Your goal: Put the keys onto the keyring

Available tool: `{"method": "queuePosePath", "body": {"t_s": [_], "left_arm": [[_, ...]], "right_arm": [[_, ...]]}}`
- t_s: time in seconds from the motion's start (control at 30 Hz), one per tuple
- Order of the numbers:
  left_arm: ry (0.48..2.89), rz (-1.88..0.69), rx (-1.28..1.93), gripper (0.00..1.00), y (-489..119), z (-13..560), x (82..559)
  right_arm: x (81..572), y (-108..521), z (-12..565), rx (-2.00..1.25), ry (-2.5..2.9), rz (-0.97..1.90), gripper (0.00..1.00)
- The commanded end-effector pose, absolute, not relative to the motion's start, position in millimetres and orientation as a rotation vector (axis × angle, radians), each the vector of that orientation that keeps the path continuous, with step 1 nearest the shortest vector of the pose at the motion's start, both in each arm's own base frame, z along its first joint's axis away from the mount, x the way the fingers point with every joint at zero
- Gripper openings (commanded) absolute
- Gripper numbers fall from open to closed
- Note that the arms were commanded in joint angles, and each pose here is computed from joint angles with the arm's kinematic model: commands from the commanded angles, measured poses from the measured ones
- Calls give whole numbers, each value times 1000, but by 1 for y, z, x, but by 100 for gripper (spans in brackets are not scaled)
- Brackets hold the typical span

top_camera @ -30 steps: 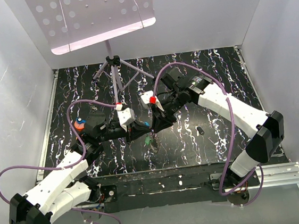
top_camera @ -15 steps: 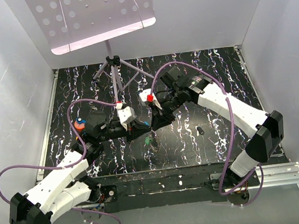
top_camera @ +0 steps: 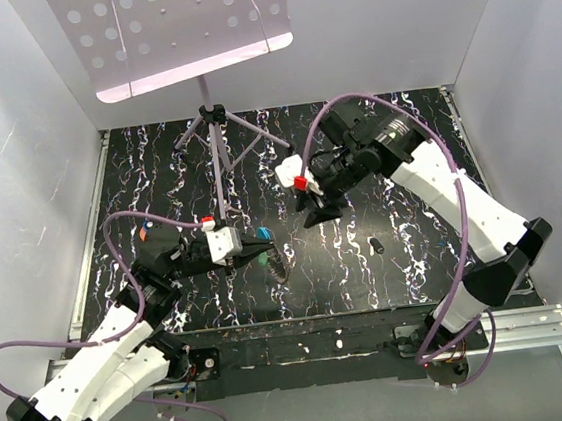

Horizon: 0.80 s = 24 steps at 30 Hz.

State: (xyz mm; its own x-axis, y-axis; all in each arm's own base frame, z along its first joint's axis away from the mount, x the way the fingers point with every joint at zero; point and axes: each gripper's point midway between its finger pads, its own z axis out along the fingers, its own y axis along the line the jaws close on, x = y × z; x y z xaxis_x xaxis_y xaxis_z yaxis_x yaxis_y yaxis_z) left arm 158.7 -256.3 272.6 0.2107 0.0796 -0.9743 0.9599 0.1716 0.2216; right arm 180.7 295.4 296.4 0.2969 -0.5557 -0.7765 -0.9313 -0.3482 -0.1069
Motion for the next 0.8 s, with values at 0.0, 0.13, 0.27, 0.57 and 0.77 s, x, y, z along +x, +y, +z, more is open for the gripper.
{"method": "queuePosePath", "body": {"t_s": [0.0,0.13,0.27,0.57,0.77], "left_arm": [[1045,-808,1272,0,-254,279,155],[959,-754,1285,0,-247,276,148],[887,-713,1259,0,-242,274,145],[881,-733,1268,0,-246,269,144],[872,-741,1213,0,-243,276,147]], "right_arm": [[153,298,308,-2002,1125,876,49],[150,319,312,-1904,963,795,53],[156,339,334,-1758,872,737,53],[161,362,312,-1750,857,717,40],[150,356,307,-1758,867,770,31]]}}
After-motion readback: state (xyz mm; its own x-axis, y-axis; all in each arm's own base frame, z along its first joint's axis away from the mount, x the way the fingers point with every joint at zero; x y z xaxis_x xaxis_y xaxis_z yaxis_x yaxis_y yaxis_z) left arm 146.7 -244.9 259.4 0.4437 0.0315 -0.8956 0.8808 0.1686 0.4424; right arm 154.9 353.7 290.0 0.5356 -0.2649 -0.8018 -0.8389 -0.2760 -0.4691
